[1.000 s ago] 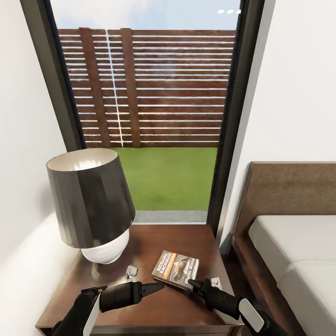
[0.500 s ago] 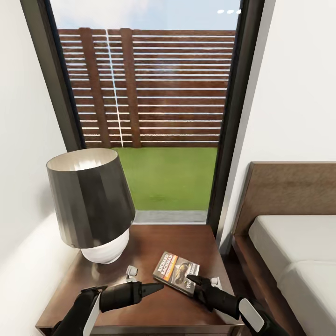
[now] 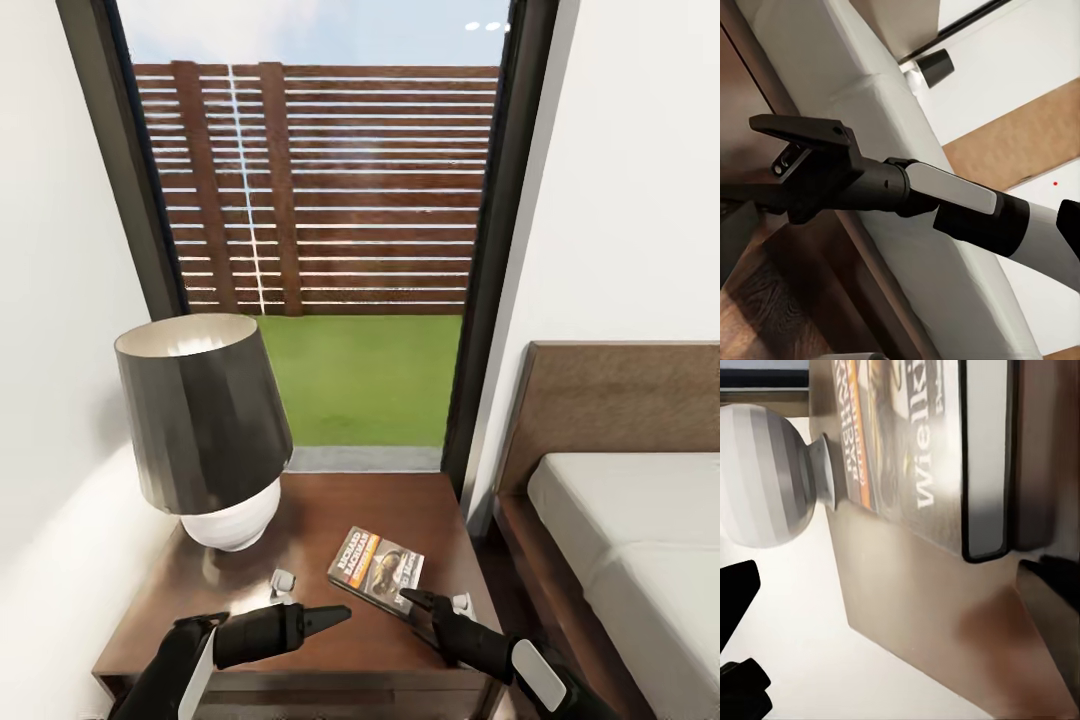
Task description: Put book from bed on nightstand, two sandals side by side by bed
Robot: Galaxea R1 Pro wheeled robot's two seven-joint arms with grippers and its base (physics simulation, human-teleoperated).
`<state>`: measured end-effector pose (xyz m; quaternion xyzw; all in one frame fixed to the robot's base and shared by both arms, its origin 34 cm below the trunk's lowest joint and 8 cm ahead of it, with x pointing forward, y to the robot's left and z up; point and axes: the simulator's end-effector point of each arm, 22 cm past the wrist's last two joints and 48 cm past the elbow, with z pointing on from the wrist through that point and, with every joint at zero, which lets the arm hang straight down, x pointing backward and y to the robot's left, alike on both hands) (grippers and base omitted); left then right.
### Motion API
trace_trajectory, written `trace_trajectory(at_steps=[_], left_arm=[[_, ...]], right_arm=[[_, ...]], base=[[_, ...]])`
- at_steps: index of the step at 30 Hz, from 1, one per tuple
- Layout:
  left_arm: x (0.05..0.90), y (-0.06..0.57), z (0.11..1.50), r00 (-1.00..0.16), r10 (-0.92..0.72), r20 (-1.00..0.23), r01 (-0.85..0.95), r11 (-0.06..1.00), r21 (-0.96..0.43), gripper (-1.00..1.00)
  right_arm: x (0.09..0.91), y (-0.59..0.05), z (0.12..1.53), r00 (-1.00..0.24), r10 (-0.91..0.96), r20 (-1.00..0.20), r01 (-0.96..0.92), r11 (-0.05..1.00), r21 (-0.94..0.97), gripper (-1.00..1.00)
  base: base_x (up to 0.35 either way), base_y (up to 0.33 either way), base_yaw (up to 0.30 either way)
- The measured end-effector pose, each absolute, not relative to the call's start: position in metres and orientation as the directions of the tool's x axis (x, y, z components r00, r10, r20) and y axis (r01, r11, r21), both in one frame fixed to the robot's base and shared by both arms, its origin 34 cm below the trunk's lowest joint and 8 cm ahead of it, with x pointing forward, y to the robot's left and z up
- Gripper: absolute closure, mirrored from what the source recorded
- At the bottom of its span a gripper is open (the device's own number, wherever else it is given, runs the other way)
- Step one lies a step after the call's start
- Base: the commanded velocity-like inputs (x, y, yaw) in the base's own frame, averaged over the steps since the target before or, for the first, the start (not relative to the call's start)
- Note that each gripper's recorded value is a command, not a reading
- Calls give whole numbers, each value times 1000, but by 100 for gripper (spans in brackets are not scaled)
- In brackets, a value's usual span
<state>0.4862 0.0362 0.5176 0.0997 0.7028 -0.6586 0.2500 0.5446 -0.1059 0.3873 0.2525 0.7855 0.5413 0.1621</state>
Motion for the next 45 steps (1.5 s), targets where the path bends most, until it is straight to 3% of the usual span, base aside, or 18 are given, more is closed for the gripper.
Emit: trace_trajectory(at_steps=[45], left_arm=[[501,36,575,-856,-188,-482,469,112,-876,-100]], right_arm=[[558,-106,443,-825,564,10,219,303,928,-100]], base=[[-24,0,0]])
